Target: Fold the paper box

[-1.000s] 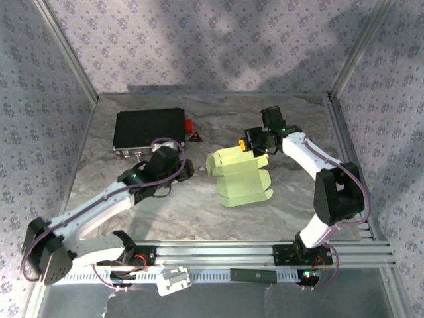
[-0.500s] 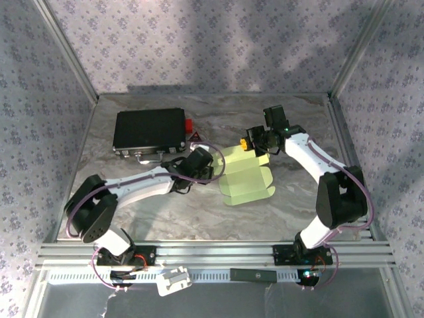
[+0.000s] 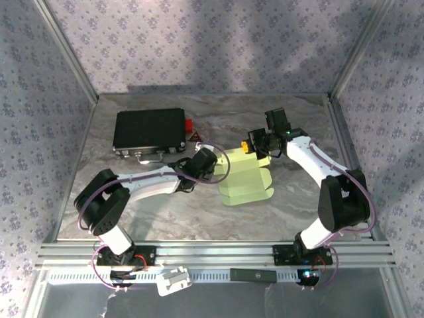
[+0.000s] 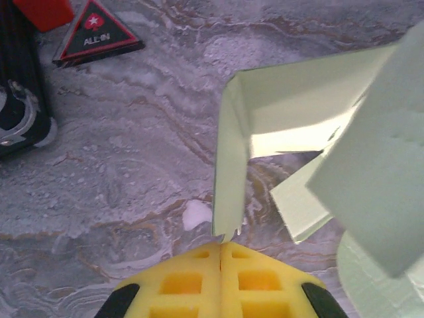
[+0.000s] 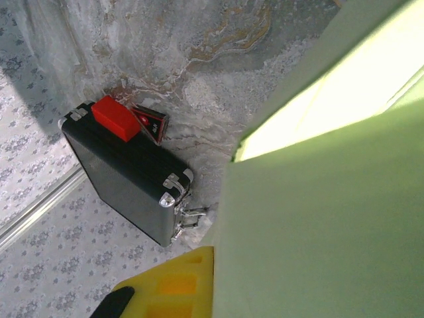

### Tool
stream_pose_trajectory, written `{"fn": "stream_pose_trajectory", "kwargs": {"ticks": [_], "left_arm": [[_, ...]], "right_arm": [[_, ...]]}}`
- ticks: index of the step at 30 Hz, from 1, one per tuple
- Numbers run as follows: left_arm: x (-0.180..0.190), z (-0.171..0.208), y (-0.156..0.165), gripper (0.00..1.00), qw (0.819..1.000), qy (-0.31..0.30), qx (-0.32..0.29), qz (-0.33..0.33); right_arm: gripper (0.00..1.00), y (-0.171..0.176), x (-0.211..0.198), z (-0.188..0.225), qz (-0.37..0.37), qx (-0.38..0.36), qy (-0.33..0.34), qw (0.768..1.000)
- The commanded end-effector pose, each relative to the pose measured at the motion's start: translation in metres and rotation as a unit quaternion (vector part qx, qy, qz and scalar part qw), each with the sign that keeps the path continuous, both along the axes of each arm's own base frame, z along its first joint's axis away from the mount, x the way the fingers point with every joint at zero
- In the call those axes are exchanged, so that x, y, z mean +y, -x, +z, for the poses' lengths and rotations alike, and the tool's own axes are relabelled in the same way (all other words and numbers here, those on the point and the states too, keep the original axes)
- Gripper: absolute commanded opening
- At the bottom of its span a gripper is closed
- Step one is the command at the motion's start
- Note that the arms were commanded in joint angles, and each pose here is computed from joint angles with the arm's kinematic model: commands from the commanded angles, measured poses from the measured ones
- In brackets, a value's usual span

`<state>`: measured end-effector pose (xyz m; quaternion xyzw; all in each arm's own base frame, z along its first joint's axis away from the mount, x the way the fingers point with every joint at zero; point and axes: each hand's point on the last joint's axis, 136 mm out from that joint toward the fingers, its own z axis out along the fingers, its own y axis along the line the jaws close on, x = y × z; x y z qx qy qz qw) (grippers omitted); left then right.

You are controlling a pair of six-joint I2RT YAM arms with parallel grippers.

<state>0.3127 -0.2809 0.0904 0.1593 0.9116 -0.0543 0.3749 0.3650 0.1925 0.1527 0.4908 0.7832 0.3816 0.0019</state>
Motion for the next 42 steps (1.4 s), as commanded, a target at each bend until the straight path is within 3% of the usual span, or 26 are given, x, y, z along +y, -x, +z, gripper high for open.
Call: {"fn": "stream_pose_trajectory", "kwargs": {"ticks": [1,3,7,9,13,17,20,24,28,35,42], "left_arm": [[-0.009,0.021,0.002,0.0,0.999,0.036,-0.023,-0.015],[-0.006,0.029,0.008,0.0,0.998,0.047,-0.022,-0.02],[-0.005,0.038,0.023,0.0,0.997,0.069,-0.001,-0.04],[-0.005,0.039,0.027,0.0,0.996,0.072,0.01,-0.045],[-0.001,0.04,0.033,0.0,0.996,0.075,0.025,-0.038],[0.005,0.038,0.035,0.0,0.996,0.087,0.023,-0.023],[0.015,0.036,0.027,0.0,0.996,0.085,0.034,0.008],[0.013,0.017,0.001,0.27,0.978,0.131,0.158,0.036],[-0.018,0.016,-0.013,0.43,0.971,0.132,0.199,0.003],[-0.028,-0.021,-0.035,0.47,0.963,0.103,0.25,0.009],[-0.026,-0.056,-0.047,0.41,0.964,0.064,0.256,0.022]], "right_arm": [[0.0,0.007,-0.003,0.005,0.02,-0.014,0.0,1.0],[0.12,0.007,-0.006,0.011,0.032,-0.033,0.006,0.999],[0.57,0.013,-0.015,0.025,0.038,-0.094,0.031,0.994],[0.72,0.017,-0.014,0.037,0.036,-0.144,0.037,0.988],[0.81,0.036,-0.015,0.055,0.009,-0.228,0.059,0.972],[0.82,0.053,-0.021,0.045,-0.046,-0.256,0.055,0.964],[0.73,0.053,-0.029,0.033,-0.059,-0.226,0.063,0.97],[0.66,0.053,-0.03,0.025,-0.033,-0.198,0.1,0.975],[0.65,0.056,-0.03,0.01,-0.021,-0.187,0.097,0.977],[0.66,0.062,-0.04,0.005,-0.018,-0.186,0.103,0.977],[0.66,0.061,-0.041,0.007,-0.011,-0.191,0.098,0.977]]}}
